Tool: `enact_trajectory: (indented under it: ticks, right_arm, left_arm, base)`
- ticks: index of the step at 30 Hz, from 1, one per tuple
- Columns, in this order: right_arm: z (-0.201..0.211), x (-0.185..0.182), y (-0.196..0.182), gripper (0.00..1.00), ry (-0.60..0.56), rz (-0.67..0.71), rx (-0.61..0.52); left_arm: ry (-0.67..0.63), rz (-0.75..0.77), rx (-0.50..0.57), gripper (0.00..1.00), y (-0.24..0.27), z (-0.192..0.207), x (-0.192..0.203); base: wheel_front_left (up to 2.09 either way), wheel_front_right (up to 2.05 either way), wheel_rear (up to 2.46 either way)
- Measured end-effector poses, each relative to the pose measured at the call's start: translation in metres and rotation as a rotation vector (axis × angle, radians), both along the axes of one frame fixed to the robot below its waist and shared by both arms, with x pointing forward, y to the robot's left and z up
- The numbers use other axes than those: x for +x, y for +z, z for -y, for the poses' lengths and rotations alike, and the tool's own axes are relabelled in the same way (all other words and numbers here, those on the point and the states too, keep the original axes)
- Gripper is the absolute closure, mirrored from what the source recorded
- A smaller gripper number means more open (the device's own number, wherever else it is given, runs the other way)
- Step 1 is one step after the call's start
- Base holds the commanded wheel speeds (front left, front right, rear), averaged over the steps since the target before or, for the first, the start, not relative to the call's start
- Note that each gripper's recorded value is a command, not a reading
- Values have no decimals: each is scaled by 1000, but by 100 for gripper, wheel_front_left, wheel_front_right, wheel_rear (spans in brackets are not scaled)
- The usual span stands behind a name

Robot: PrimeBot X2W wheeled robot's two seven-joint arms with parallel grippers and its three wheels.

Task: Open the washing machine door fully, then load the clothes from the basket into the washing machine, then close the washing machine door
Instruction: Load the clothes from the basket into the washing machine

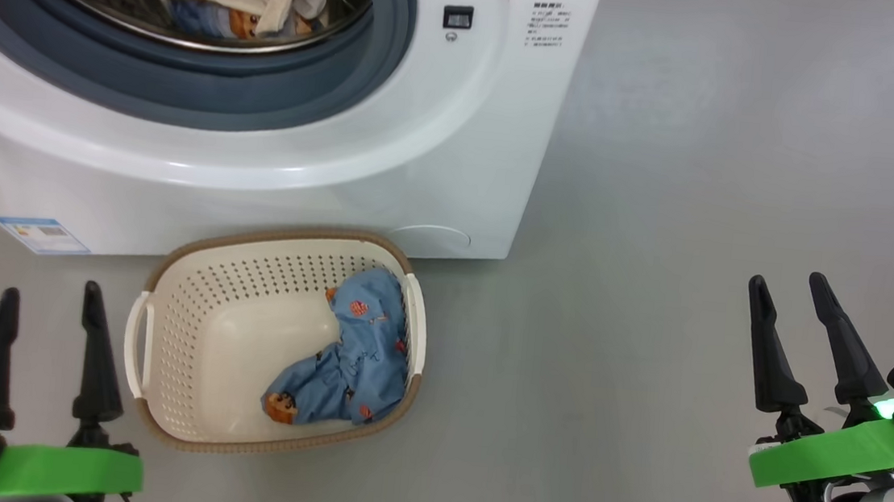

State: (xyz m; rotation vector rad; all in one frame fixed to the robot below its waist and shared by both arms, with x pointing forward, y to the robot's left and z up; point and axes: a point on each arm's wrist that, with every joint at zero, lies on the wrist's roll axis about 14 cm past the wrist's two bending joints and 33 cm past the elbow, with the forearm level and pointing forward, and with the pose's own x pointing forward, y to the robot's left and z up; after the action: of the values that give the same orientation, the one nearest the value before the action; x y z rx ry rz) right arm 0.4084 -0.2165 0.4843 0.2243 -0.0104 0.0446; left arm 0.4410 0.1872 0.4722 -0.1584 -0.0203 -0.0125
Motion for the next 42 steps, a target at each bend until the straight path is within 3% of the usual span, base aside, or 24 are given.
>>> enact_trajectory:
  ticks: [13, 28, 42]
  right_arm:
    - [-1, 29, -9, 0, -1, -3, 3]
    - [-4, 65, -41, 0, -26, -44, 33]
    - [0, 71, -72, 0, -62, -109, 41]
  left_arm:
    - [-90, -145, -34, 0, -58, 34, 17]
    - [-237, -492, -134, 0, -181, 89, 33]
    - [-413, -746, -114, 0, -257, 138, 39]
  base:
    - [0, 0, 0]
    - [0, 0, 0]
    - [0, 0, 0]
